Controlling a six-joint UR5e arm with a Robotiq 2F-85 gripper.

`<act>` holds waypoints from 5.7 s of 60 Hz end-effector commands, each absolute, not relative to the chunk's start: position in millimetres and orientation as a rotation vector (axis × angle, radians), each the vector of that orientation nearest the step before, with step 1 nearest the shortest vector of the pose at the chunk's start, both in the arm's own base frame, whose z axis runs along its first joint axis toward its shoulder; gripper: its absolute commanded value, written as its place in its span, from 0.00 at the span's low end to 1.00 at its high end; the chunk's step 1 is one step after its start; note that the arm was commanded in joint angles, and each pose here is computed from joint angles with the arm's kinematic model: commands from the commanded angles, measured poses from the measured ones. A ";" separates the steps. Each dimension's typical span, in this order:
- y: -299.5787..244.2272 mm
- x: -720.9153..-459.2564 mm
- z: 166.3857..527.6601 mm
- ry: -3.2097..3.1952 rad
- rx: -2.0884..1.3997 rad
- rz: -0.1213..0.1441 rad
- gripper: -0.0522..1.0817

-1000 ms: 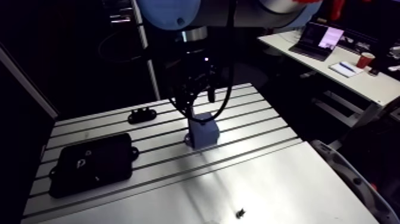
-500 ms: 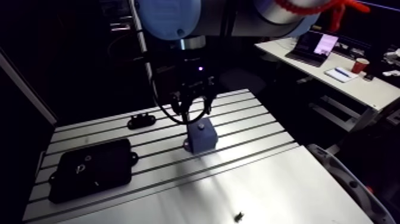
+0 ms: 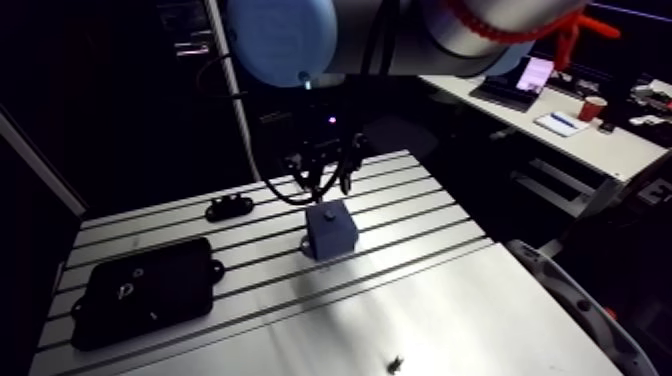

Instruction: Pick up the M10 bolt and insert it into the hex recess until seated.

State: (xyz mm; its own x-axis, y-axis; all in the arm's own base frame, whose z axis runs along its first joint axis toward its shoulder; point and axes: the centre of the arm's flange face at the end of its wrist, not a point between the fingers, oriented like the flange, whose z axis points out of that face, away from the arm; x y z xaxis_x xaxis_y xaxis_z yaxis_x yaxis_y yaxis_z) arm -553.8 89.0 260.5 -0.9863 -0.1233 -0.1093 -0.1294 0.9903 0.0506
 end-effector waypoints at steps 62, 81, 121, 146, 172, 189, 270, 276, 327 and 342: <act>89.7 -546.3 245.2 3.051 -0.143 0.058 0.49; 89.4 -545.9 244.6 3.050 -0.147 0.055 0.50; 85.7 -539.7 237.2 3.031 -0.154 0.051 0.53; 85.1 -540.4 236.9 3.033 -0.157 0.053 0.55; 83.5 -541.1 235.3 3.032 -0.162 0.051 0.57; 83.5 -541.1 235.3 3.032 -0.162 0.051 0.59; 84.8 -543.7 233.8 3.034 -0.174 0.041 0.62; 84.8 -543.3 232.4 3.030 -0.185 0.041 0.62; 84.9 -543.5 230.7 3.027 -0.196 0.038 0.65; 84.6 -545.1 232.6 3.030 -0.205 0.041 0.67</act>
